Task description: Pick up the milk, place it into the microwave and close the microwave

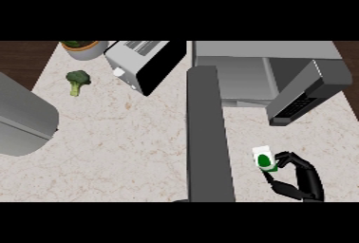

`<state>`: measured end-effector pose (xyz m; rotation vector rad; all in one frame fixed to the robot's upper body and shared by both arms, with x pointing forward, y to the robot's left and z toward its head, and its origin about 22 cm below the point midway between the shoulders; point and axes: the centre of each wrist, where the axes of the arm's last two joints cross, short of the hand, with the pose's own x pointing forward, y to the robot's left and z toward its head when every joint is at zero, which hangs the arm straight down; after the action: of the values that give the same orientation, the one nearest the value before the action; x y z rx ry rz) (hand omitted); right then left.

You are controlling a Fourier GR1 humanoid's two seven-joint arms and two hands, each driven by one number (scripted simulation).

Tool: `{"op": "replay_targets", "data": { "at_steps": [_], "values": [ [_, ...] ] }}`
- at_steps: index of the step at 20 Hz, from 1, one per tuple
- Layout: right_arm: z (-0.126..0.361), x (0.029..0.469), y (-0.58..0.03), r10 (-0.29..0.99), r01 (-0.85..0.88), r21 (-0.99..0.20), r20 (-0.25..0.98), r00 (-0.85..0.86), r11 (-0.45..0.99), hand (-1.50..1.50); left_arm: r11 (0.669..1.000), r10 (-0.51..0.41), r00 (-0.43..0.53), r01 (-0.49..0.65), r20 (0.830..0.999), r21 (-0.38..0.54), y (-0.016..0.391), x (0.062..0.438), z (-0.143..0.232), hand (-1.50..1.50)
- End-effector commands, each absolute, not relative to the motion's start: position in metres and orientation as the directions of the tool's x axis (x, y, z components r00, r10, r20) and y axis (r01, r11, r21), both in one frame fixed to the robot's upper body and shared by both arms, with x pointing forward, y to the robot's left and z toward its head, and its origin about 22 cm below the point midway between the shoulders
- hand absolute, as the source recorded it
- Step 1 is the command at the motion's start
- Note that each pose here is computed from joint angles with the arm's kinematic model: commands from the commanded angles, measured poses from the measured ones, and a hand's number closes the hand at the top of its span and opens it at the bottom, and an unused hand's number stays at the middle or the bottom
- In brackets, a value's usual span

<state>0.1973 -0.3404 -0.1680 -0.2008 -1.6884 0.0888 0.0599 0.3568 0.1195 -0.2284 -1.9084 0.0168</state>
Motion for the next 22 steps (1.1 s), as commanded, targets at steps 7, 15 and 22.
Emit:
{"op": "replay_targets", "data": {
  "at_steps": [7, 15, 22],
  "values": [
    [-0.162, 0.249, -0.281, 0.071, 0.024, -0.067, 0.964, -0.255, 0.997, 1.50, 0.975, 0.184, -0.350, 0.187, 0.919, -0.124, 0.356, 0.063, 0.125, -1.50],
    [-0.144, 0.282, -0.259, 0.132, -0.022, -0.144, 0.948, -0.288, 0.989, 1.50, 0.978, 0.179, -0.352, 0.168, 0.919, -0.126, 0.373, 0.057, 0.126, -1.50],
    [-0.101, 0.337, -0.245, 0.142, -0.002, -0.151, 0.934, -0.328, 0.989, 1.50, 0.975, 0.187, -0.327, 0.180, 0.926, -0.133, 0.357, 0.067, 0.113, -1.50]
  ]
}}
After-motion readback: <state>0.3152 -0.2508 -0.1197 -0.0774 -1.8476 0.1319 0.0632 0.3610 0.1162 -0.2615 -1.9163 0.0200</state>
